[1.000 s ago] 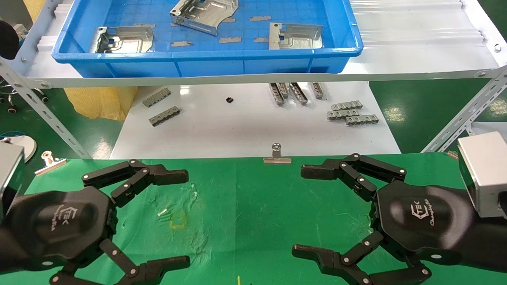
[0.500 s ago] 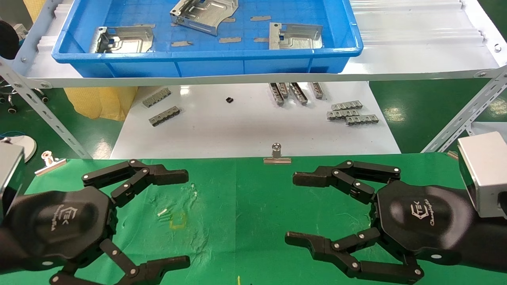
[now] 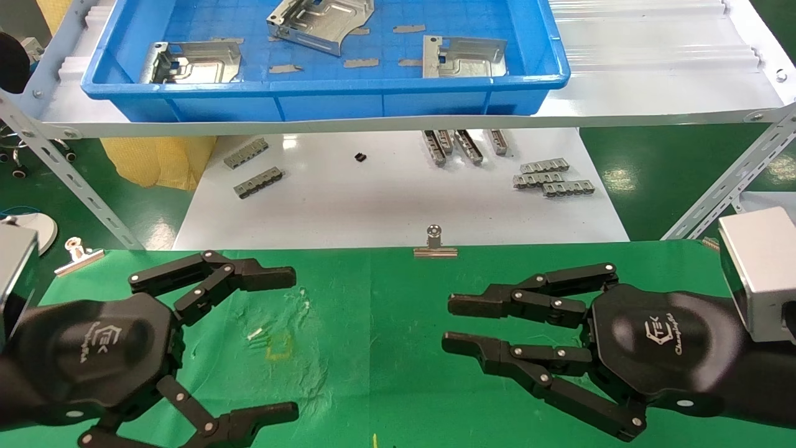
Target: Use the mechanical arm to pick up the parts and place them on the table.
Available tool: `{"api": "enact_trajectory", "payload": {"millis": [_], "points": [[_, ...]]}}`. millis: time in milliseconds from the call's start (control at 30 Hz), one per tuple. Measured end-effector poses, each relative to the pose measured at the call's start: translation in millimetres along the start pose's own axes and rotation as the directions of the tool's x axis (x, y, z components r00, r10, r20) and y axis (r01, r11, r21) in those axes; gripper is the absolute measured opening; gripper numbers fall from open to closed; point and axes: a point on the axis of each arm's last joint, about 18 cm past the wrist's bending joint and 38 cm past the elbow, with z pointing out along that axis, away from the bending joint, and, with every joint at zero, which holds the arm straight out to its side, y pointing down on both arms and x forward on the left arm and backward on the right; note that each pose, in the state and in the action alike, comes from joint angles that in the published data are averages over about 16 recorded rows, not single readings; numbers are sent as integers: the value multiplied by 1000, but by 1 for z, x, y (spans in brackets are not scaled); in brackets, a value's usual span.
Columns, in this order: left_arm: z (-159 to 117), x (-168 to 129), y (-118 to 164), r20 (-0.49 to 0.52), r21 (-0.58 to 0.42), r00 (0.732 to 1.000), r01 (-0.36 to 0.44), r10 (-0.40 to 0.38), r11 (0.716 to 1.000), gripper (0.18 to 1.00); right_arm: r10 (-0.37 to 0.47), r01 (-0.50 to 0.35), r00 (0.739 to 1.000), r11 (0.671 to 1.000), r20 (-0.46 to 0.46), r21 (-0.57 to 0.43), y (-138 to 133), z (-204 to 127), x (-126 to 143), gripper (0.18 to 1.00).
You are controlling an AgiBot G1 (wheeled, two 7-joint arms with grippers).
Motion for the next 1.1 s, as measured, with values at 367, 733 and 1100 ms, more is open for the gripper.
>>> {"api": "enact_trajectory", "payload": {"millis": [367,733,1100], "points": [[0,-6,-4,21,-5,1000,-9,9,1000,1001,0,0,1000,1000,0,0,0,0,0,257],[9,-86,-45,209,-25,975,-71,75,997,1001,0,0,1000,1000,0,0,0,0,0,198],[56,-229,-106,511,-93,855,-43,85,995,1001,0,0,1000,1000,0,0,0,0,0,191]]}}
